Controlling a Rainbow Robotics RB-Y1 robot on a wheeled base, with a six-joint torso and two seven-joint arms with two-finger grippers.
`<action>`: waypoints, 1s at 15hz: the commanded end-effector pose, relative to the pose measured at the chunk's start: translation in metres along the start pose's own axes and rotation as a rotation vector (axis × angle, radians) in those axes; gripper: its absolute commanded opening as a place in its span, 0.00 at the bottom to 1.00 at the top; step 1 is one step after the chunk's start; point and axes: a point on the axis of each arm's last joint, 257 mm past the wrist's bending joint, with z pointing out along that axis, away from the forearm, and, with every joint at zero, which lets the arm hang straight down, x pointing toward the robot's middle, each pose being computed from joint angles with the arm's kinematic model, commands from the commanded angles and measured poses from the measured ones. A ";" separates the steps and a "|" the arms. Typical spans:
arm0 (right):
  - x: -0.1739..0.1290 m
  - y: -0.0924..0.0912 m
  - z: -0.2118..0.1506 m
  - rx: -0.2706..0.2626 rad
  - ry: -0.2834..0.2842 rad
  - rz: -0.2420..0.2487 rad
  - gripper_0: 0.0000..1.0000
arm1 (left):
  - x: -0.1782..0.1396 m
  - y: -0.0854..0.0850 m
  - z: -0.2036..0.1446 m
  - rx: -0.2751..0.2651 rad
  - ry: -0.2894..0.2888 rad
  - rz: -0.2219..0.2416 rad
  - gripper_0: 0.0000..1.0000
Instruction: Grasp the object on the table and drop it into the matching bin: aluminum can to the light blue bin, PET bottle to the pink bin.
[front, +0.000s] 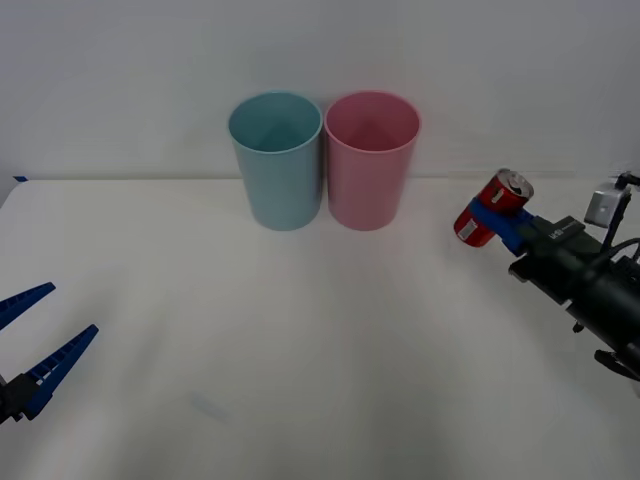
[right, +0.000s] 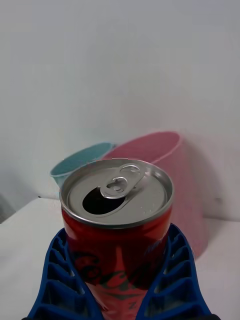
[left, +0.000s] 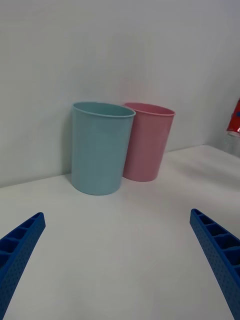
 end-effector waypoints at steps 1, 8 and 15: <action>-0.024 0.031 0.009 -0.071 -0.033 -0.017 0.00 | 0.000 0.000 0.000 0.000 0.000 0.000 1.00; -0.065 0.098 0.068 -0.262 -0.055 -0.160 0.00 | 0.000 0.000 0.000 0.000 0.000 0.000 1.00; -0.071 0.118 0.142 -0.345 0.019 -0.278 0.00 | 0.000 0.000 0.000 0.000 0.000 0.000 1.00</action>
